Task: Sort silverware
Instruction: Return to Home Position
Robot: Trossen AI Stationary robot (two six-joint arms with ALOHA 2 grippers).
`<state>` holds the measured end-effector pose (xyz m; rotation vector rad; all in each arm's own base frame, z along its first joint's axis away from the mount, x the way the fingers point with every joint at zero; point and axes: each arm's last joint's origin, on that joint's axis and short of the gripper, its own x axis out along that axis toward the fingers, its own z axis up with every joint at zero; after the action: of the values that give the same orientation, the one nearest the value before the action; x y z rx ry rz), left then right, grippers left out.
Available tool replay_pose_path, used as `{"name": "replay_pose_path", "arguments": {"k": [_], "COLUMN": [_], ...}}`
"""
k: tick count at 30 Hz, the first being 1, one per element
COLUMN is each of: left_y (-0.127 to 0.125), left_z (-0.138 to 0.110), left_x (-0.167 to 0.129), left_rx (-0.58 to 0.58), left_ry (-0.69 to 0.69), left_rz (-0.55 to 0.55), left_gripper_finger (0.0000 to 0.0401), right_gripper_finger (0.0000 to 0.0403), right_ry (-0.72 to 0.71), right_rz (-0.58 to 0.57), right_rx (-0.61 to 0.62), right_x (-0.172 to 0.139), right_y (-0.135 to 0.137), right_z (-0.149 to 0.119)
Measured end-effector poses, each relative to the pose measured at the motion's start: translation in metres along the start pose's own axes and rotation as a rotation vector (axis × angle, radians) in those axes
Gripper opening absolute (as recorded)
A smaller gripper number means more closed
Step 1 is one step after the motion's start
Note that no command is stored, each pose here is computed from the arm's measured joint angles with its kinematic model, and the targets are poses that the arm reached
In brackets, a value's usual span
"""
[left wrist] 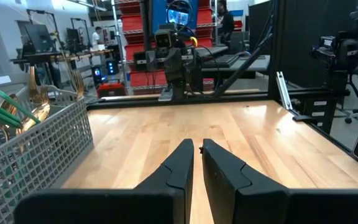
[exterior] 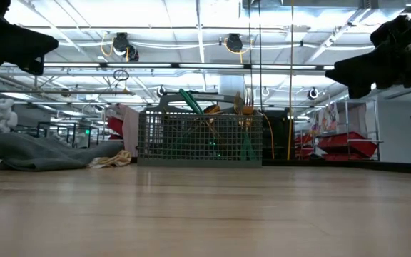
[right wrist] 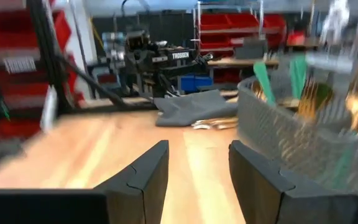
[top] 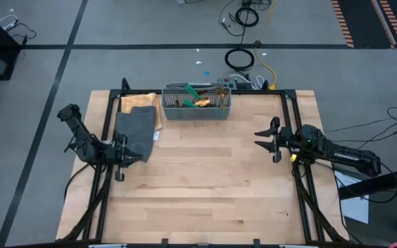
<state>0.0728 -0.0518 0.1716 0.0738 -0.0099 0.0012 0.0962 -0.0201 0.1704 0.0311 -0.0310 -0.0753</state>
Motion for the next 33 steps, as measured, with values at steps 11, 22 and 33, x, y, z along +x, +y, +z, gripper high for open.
{"name": "replay_pose_path", "arguments": {"k": [11,22,33], "left_y": [0.0,0.0,0.0], "left_z": [-0.0001,-0.0001,-0.0001], "left_x": [0.0,0.0,0.0], "left_rx": [0.0,0.001,0.001], "left_ry": [0.0,0.001,0.001], "left_rz": [0.0,0.0,0.0], "left_gripper_finger": [0.0042,0.0042,0.0042], "right_gripper_finger": [0.0155,0.0155,0.0155], "right_ry": [0.0,0.001,0.001], "right_rz": [0.0,0.0,0.001], "right_rx": [0.39,0.389,0.389], "right_x": [0.0,0.0,0.0], "right_y": [0.0,0.0,0.0], "right_z": [0.0,-0.0001,-0.0001]}}
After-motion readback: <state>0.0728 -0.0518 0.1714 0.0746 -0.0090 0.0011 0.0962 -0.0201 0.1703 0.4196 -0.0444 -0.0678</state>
